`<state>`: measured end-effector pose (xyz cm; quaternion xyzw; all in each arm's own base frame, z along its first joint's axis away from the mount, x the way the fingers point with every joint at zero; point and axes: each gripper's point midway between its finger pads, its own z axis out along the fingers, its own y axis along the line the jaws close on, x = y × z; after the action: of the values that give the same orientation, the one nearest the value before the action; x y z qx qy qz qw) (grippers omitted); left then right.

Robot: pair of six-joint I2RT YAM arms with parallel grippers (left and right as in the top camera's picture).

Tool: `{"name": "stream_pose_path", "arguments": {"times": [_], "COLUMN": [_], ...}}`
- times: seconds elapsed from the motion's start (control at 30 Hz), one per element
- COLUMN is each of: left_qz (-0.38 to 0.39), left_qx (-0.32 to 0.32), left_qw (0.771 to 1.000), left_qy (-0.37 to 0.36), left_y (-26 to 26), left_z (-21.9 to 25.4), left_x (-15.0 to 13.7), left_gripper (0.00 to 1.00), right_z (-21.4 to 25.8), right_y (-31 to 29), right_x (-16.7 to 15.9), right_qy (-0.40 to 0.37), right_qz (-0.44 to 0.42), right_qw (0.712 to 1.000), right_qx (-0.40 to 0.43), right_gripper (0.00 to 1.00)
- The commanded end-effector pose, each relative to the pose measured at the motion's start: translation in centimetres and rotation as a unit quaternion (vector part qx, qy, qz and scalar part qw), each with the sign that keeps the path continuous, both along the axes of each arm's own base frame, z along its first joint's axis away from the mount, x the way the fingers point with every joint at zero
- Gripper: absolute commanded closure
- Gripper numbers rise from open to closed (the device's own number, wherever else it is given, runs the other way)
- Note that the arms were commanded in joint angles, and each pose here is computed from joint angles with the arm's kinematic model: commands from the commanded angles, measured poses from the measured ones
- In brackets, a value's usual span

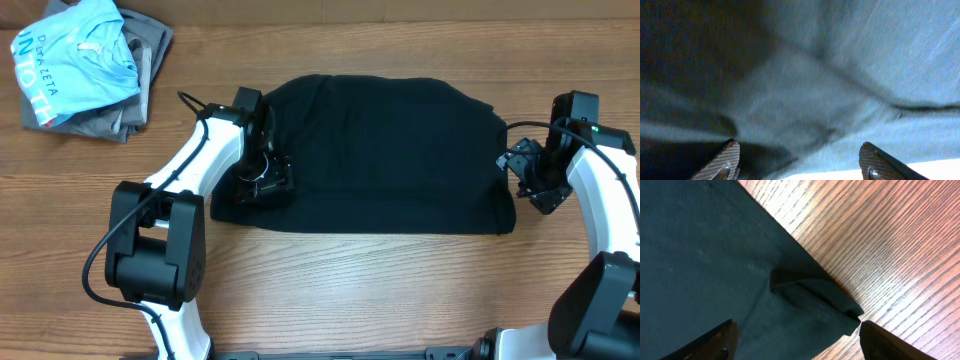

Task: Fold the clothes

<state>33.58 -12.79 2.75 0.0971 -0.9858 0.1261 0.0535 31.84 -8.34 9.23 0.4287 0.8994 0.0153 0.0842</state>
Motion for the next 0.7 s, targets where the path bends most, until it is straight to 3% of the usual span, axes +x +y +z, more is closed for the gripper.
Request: {"name": "stream_pose_path", "arguments": {"times": [0.0, 0.5, 0.67], "left_qz": [0.016, 0.012, -0.006], "left_qx": [-0.005, -0.013, -0.023], "left_qw": [1.000, 0.999, 0.996], "left_qy": [-0.008, -0.038, -0.083], "left_y": [0.2, -0.3, -0.7], "left_z": [-0.4, -1.9, -1.8], "left_x": [0.4, 2.4, 4.4], "left_gripper": [0.23, 0.45, 0.54], "right_z": [1.0, 0.9, 0.9], "right_y": [-0.1, 0.0, -0.1], "right_x": [0.5, 0.3, 0.3], "right_qy": [-0.015, -0.011, -0.012], "right_qz": [0.008, 0.010, 0.010], "right_qw": [1.000, 1.000, 1.000], "right_qx": [-0.002, -0.001, -0.001], "right_gripper": [0.19, 0.18, 0.19]}}
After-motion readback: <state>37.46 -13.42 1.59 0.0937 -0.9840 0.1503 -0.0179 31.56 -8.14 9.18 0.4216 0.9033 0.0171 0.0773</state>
